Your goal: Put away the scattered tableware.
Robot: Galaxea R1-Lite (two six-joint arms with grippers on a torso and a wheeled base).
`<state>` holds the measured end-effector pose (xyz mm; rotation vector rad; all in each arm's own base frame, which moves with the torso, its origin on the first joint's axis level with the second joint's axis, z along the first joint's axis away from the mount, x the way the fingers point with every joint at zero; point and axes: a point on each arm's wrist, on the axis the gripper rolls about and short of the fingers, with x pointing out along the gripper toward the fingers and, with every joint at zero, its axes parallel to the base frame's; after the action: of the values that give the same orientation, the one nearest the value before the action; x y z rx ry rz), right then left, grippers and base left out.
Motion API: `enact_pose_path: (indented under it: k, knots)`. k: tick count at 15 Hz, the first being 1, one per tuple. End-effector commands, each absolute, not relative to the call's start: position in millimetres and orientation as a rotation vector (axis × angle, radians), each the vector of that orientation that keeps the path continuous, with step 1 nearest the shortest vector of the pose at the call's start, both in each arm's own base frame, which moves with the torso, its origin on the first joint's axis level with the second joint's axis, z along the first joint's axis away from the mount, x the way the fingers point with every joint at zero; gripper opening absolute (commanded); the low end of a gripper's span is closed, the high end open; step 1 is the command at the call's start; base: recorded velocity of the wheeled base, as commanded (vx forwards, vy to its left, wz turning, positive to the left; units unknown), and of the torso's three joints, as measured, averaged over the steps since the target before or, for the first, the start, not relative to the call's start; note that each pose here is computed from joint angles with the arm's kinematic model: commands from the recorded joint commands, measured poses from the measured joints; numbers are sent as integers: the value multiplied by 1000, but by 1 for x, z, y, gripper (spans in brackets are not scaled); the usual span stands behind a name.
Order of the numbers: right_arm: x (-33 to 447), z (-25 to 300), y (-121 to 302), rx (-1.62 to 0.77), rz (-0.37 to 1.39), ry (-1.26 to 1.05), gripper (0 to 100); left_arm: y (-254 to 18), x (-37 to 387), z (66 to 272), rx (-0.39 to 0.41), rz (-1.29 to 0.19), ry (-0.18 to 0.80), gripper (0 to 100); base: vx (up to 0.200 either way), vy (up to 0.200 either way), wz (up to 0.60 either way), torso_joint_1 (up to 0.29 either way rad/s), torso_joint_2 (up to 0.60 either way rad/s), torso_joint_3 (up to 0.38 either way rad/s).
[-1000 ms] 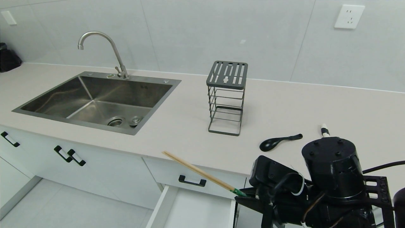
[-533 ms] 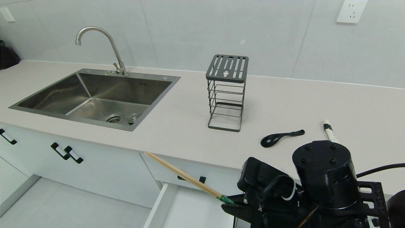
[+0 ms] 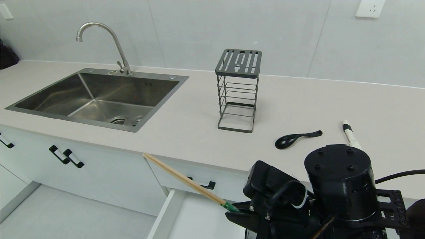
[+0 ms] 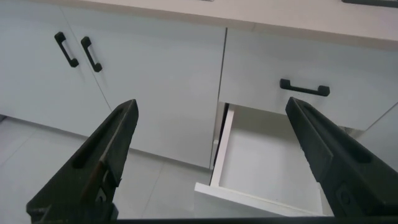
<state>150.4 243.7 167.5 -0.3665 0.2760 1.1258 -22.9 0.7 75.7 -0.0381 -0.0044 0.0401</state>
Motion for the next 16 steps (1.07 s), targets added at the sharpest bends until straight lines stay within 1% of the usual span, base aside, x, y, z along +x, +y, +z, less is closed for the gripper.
enact_pose_path:
  k: [1, 4, 11, 16]
  knots:
    - [147, 175, 248, -340, 1136, 258, 0, 1, -23, 76, -38, 40, -4, 100, 0, 0, 0, -246, 496, 237]
    - [142, 183, 254, -295, 1133, 249, 0, 1, -23, 76, -38, 40, -4, 100, 0, 0, 0, -253, 497, 240]
    - [139, 185, 256, -296, 1145, 250, 0, 1, -23, 76, -38, 40, -4, 100, 0, 0, 0, -258, 491, 235]
    - [142, 195, 260, -296, 1145, 229, 0, 1, -23, 76, -38, 40, -4, 100, 0, 0, 0, -251, 453, 208]
